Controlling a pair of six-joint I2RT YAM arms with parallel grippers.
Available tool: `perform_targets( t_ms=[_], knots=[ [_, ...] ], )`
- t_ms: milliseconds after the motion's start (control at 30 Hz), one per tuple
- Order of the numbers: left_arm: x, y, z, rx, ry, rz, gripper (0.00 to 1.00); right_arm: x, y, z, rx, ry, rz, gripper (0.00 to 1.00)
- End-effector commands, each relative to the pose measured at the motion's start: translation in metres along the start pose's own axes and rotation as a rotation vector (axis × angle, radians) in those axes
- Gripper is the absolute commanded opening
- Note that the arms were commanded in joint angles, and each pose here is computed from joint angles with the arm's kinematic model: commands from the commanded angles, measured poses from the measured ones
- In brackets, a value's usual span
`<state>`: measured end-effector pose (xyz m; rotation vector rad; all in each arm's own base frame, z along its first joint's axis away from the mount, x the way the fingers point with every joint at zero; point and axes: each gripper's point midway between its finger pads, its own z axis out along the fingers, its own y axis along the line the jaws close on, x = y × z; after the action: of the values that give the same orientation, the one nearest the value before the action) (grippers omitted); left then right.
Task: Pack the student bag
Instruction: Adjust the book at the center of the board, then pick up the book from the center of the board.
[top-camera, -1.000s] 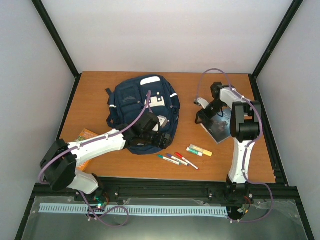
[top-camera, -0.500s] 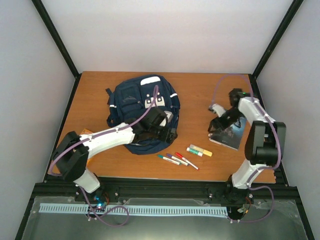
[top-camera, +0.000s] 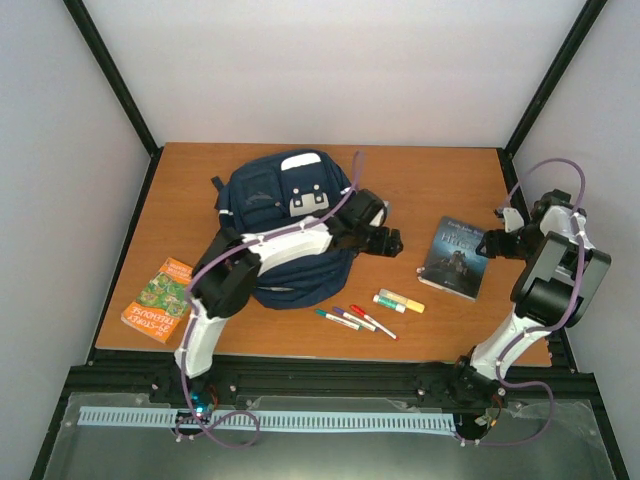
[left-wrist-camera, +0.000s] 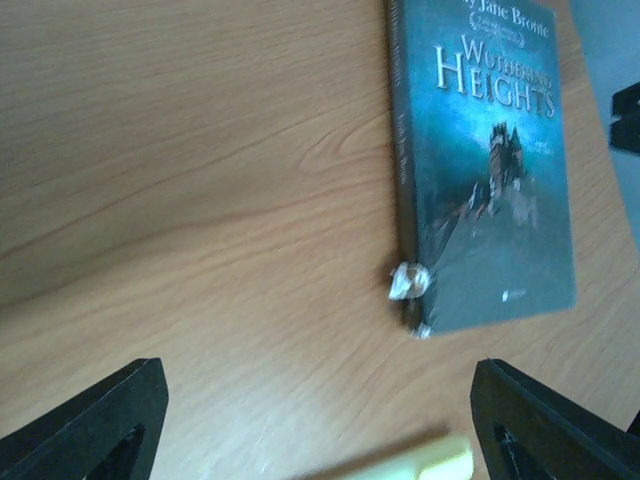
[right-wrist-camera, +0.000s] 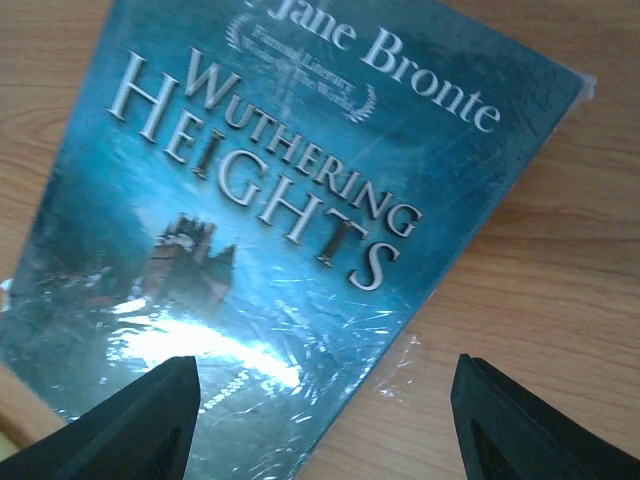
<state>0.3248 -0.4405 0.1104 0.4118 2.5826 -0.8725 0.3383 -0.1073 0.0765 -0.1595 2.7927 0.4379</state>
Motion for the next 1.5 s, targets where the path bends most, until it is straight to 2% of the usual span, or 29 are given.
perform_targets(
  t_ms=[0,100,267,367,500,867,1167,1467],
  knots=[
    [-0.010,-0.030,0.030,0.080,0.044,-0.047,0.85,0.006,-0.015,0.017,0.018,0.026,0.031,0.70],
    [-0.010,-0.029,0.050,0.081,0.063,-0.079,0.85,0.011,-0.020,0.029,0.015,0.050,0.046,0.69],
    [-0.015,-0.028,0.069,0.085,0.063,-0.100,0.85,0.014,-0.020,0.042,-0.022,0.064,0.073,0.58],
    [-0.012,-0.023,0.082,0.077,0.079,-0.116,0.85,0.015,-0.018,0.048,-0.050,0.071,0.083,0.48],
    [-0.006,-0.022,0.095,0.090,0.111,-0.134,0.84,0.020,-0.011,0.058,-0.085,0.099,0.088,0.42],
    [0.009,-0.037,0.111,0.216,0.194,-0.229,0.81,0.029,0.030,0.085,-0.156,0.166,0.044,0.42],
    [0.028,-0.046,0.121,0.329,0.286,-0.362,0.86,0.028,0.047,0.092,-0.198,0.172,0.056,0.42],
    [-0.009,-0.086,0.107,0.556,0.178,-0.421,0.86,0.036,0.071,0.102,-0.255,0.200,0.053,0.42]
  ],
)
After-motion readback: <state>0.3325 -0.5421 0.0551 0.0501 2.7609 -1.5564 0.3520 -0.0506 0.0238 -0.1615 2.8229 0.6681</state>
